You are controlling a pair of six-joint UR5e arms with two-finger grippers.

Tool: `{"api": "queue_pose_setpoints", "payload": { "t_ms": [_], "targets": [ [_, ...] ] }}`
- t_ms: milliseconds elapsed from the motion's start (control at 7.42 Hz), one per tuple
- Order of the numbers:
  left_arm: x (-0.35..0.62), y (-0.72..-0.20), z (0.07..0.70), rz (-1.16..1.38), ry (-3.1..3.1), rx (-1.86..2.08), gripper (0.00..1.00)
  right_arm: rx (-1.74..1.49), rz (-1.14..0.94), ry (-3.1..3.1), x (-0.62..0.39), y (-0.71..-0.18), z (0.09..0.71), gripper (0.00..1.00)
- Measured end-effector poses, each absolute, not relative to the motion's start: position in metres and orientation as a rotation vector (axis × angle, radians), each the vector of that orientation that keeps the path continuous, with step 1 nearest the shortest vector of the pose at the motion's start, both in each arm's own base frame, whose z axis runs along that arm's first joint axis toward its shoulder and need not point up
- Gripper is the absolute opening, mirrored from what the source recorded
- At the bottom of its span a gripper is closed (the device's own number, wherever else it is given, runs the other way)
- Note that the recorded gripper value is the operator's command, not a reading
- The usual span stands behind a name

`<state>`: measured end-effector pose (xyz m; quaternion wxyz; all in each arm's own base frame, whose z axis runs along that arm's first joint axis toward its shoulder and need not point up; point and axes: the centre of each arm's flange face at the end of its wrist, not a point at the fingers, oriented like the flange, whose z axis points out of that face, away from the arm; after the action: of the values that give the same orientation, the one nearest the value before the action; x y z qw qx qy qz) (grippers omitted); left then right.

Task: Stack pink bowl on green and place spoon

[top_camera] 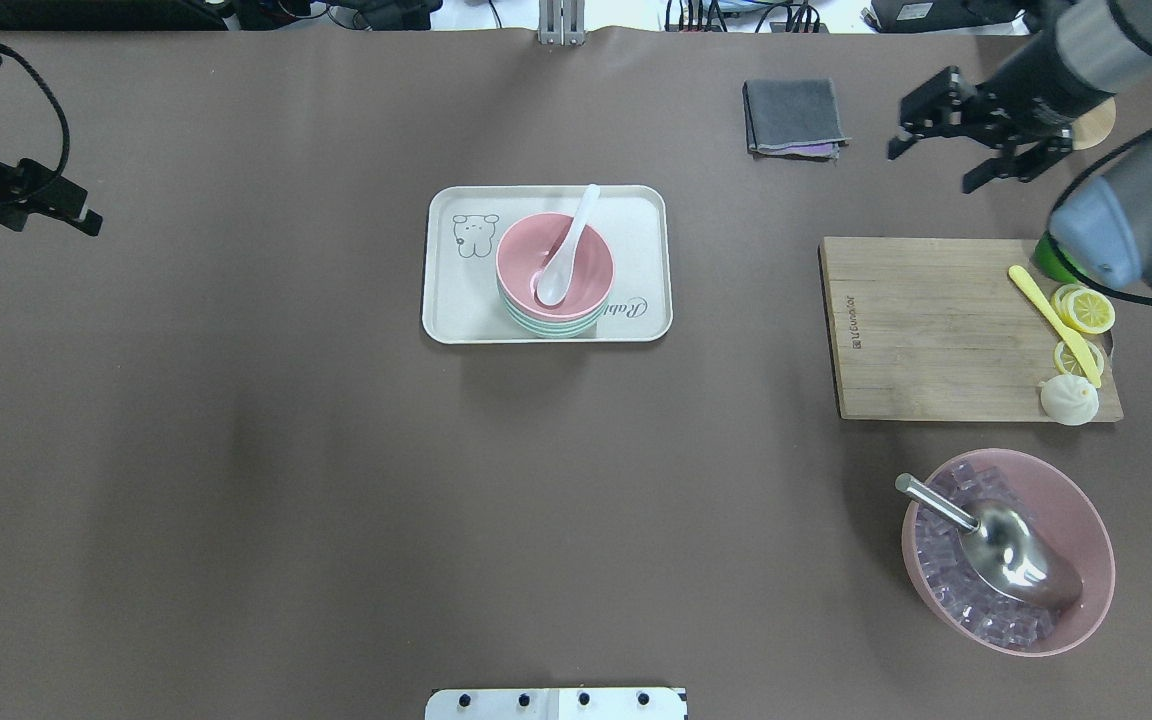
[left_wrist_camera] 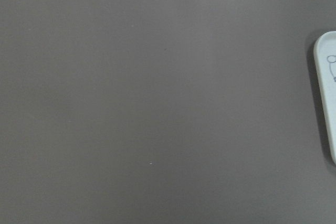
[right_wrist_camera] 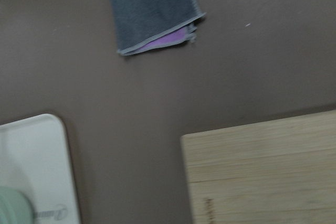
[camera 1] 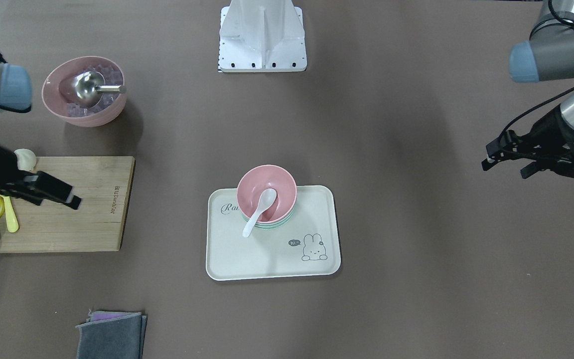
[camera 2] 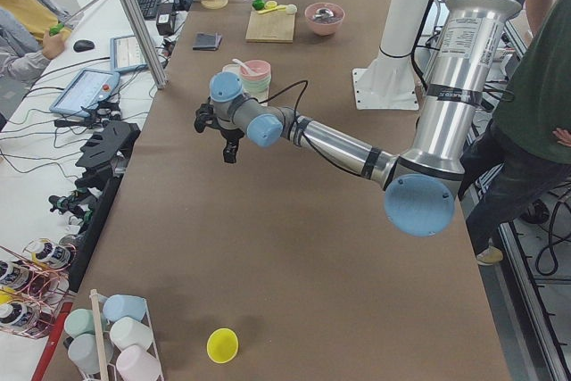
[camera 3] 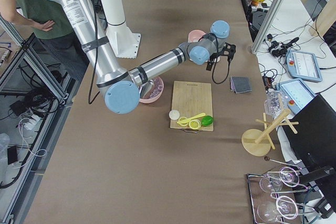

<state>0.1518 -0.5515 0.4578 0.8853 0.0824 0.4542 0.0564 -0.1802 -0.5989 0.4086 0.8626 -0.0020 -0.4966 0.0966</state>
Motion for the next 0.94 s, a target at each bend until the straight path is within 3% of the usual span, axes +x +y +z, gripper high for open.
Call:
{"api": "queue_pose_setpoints", "payload": {
  "t_ms": [404, 944],
  "targets": [
    [0.067, -0.529, 0.547, 0.194, 0.870, 0.210, 0.98, 0.121, -0.010, -0.823, -0.027, -0.581, 0.551, 1.00],
    [0.005, -0.511, 0.613, 0.222, 0.823, 0.203, 0.98, 0.107, -0.100, -0.764, 0.008, -0.574, 0.579, 1.00]
  ]
}}
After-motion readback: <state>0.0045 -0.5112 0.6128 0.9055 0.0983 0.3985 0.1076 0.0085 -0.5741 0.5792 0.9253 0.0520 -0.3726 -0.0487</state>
